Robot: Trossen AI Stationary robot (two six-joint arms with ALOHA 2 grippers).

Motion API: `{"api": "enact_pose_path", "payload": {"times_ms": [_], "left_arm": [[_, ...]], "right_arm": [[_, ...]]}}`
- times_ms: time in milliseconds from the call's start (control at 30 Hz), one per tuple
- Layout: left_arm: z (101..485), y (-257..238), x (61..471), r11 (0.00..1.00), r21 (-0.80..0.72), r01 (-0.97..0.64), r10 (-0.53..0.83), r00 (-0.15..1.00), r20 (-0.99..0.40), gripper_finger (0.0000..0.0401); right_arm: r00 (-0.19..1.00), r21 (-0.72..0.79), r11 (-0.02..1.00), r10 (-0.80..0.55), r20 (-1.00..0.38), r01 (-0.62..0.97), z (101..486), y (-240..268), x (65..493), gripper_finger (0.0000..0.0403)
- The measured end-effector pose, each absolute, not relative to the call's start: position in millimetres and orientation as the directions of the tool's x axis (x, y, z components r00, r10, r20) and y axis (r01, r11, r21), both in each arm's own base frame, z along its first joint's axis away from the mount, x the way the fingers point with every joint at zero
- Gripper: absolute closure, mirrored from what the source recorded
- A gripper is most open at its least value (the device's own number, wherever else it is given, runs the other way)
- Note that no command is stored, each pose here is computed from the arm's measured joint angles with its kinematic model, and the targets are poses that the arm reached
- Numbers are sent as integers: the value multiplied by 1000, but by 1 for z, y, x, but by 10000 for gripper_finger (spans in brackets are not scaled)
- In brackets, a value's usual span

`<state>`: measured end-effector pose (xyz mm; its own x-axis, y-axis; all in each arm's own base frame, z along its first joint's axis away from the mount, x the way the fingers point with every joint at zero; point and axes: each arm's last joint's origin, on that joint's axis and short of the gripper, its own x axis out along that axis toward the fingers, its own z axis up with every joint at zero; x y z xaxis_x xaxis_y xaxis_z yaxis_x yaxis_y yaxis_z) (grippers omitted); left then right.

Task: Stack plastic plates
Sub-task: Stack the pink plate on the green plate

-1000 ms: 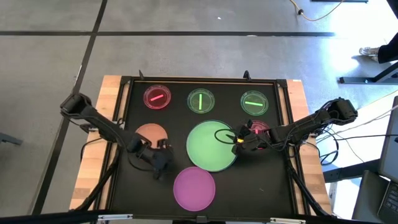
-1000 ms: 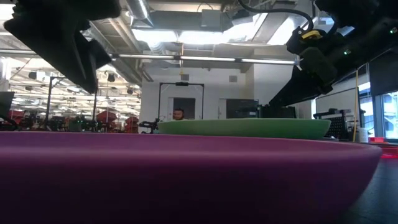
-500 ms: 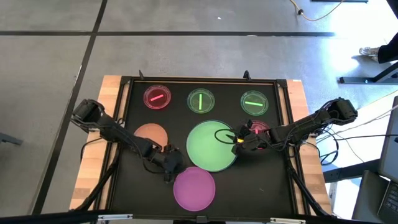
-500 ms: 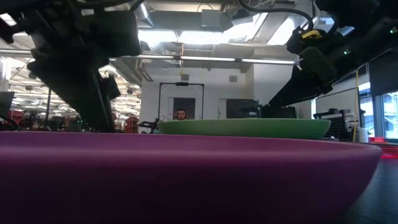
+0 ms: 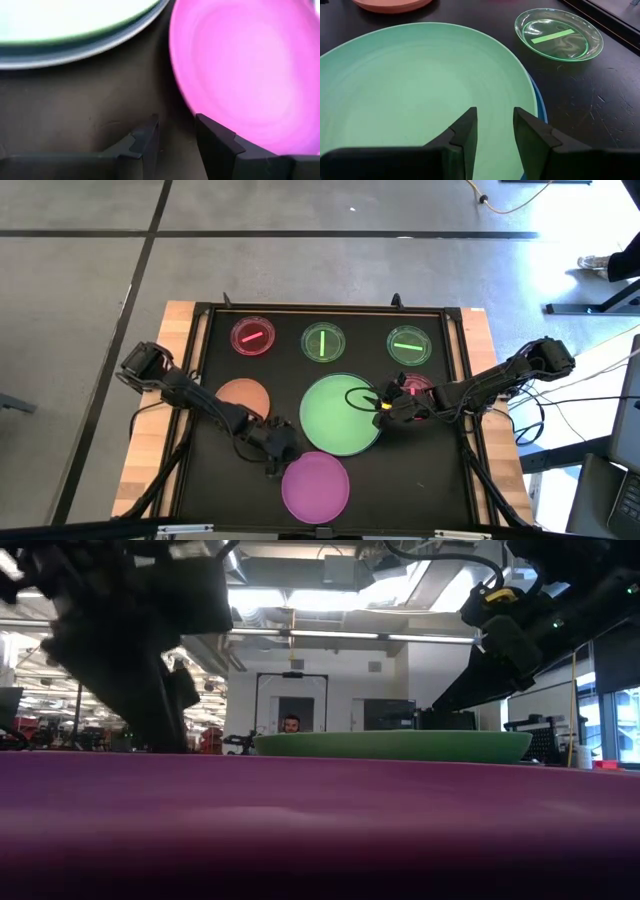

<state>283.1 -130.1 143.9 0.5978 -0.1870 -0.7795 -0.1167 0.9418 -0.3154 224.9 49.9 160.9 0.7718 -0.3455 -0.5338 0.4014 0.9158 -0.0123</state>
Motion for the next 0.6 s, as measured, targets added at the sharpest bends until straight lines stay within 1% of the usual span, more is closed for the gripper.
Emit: {"api": "enact_pose_path", "payload": {"times_ms": [200, 367, 600], "left_arm": [[155, -136, 288, 933, -343, -109, -201, 632, -748, 280], [145, -142, 287, 938, -318, -141, -166, 621, -766, 280], [128, -147, 290, 944, -298, -143, -157, 598, -786, 280]], "right_arm": [[772, -12, 916, -346, -534, 402, 161, 50, 225, 288], [772, -13, 916, -346, -534, 401, 161, 50, 225, 288], [772, -12, 916, -346, -534, 401, 161, 50, 225, 288]]}}
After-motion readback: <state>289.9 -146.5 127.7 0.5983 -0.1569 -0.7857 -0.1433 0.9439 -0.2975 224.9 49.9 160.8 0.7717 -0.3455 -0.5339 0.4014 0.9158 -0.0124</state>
